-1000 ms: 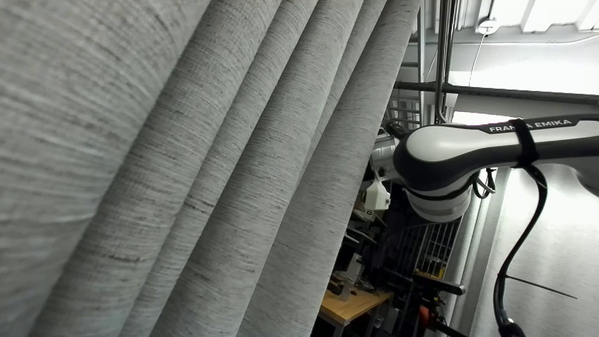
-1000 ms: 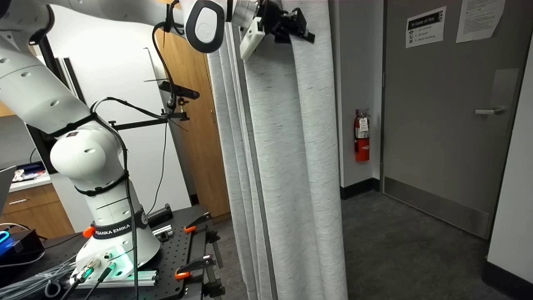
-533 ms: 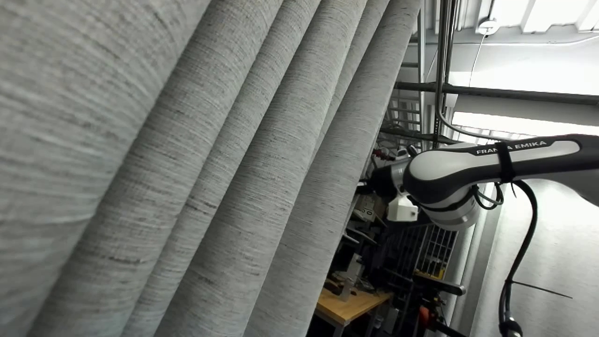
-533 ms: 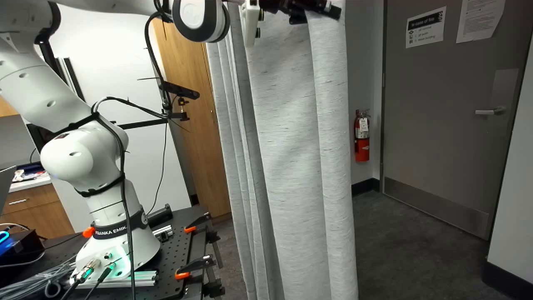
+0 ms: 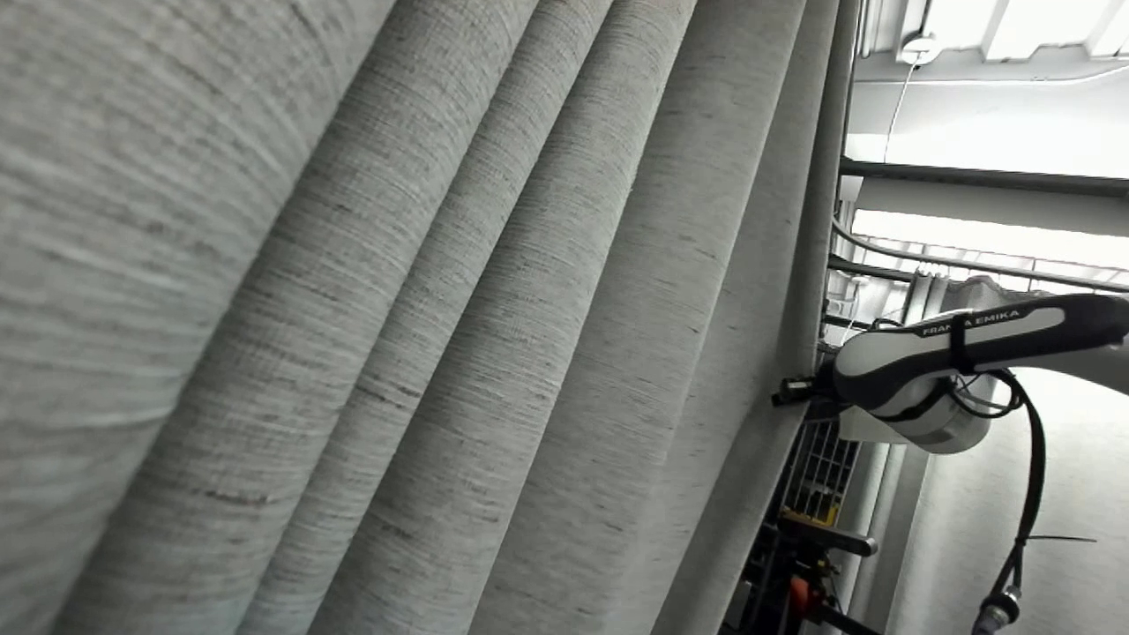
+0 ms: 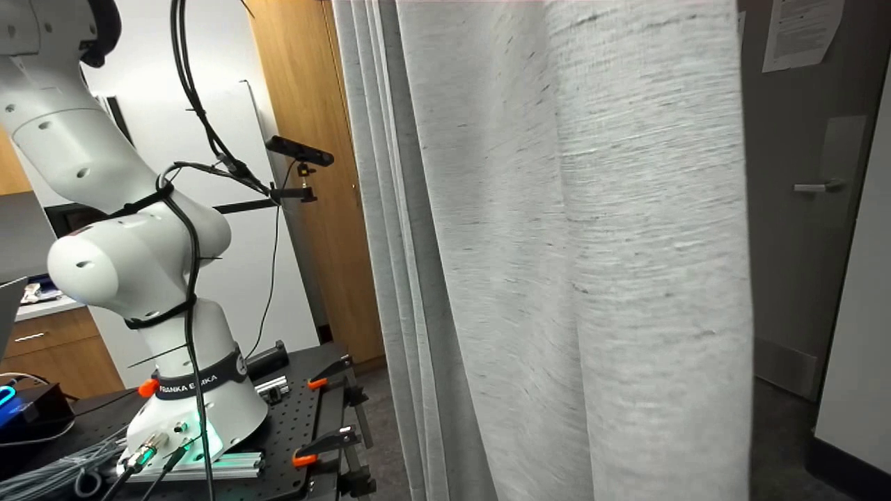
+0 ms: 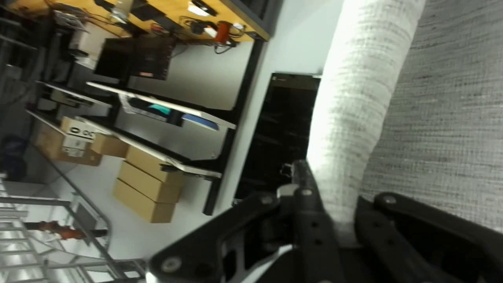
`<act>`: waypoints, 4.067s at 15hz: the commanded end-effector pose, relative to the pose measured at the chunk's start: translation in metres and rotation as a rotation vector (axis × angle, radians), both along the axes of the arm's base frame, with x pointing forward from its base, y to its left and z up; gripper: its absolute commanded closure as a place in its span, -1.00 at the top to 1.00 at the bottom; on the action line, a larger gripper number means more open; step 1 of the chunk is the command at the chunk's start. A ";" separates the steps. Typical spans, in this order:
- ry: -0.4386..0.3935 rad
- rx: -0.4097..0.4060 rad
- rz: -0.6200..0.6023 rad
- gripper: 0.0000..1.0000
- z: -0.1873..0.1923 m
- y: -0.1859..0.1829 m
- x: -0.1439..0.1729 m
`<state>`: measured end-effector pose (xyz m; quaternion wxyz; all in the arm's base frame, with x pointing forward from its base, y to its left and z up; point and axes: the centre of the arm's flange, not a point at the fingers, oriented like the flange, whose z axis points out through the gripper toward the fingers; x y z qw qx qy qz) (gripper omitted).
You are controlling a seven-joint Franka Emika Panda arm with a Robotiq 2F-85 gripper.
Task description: Pull the curtain to the right
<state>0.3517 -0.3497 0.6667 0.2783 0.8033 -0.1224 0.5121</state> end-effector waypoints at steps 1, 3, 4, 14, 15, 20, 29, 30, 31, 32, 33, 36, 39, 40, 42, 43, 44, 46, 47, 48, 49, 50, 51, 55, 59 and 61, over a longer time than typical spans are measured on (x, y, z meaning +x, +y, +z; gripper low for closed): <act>0.051 0.022 -0.192 -0.99 -0.008 -0.095 -0.032; 0.055 0.032 -0.289 -0.99 -0.013 -0.137 -0.060; 0.057 0.037 -0.325 -0.99 -0.012 -0.149 -0.069; 0.120 0.028 -0.243 -0.99 -0.029 -0.128 0.012; 0.124 0.036 -0.206 -0.99 -0.033 -0.122 0.026; 0.160 0.101 -0.085 -0.99 -0.047 -0.095 0.104; 0.223 0.070 -0.311 -0.99 -0.023 -0.204 0.092; 0.240 0.079 -0.345 -0.99 -0.024 -0.222 0.084; 0.257 0.099 -0.373 -0.99 -0.031 -0.238 0.076; 0.282 0.103 -0.403 -0.99 -0.036 -0.246 0.073; 0.296 0.108 -0.416 -0.99 -0.038 -0.249 0.074; 0.291 0.098 -0.354 -0.99 -0.045 -0.234 0.094; 0.280 0.109 -0.188 -0.99 -0.055 -0.192 0.133; 0.273 0.120 -0.136 -0.99 -0.057 -0.174 0.147; 0.263 0.151 -0.043 -0.99 -0.066 -0.149 0.167; 0.254 0.161 -0.011 -0.99 -0.069 -0.139 0.174; 0.249 0.164 0.001 -0.99 -0.071 -0.130 0.178; 0.249 0.190 0.015 -0.99 -0.076 -0.121 0.179; 0.248 0.200 0.020 -0.99 -0.078 -0.119 0.179; 0.244 0.214 0.018 -0.99 -0.080 -0.118 0.175; 0.243 0.227 0.019 -0.99 -0.081 -0.118 0.172; 0.243 0.240 0.018 -0.46 -0.082 -0.116 0.167; 0.243 0.244 0.019 -0.45 -0.083 -0.115 0.164; 0.332 0.314 0.015 0.15 -0.119 -0.113 0.146; 0.364 0.343 0.026 0.77 -0.132 -0.096 0.130; 0.373 0.345 0.053 1.00 -0.129 -0.077 0.124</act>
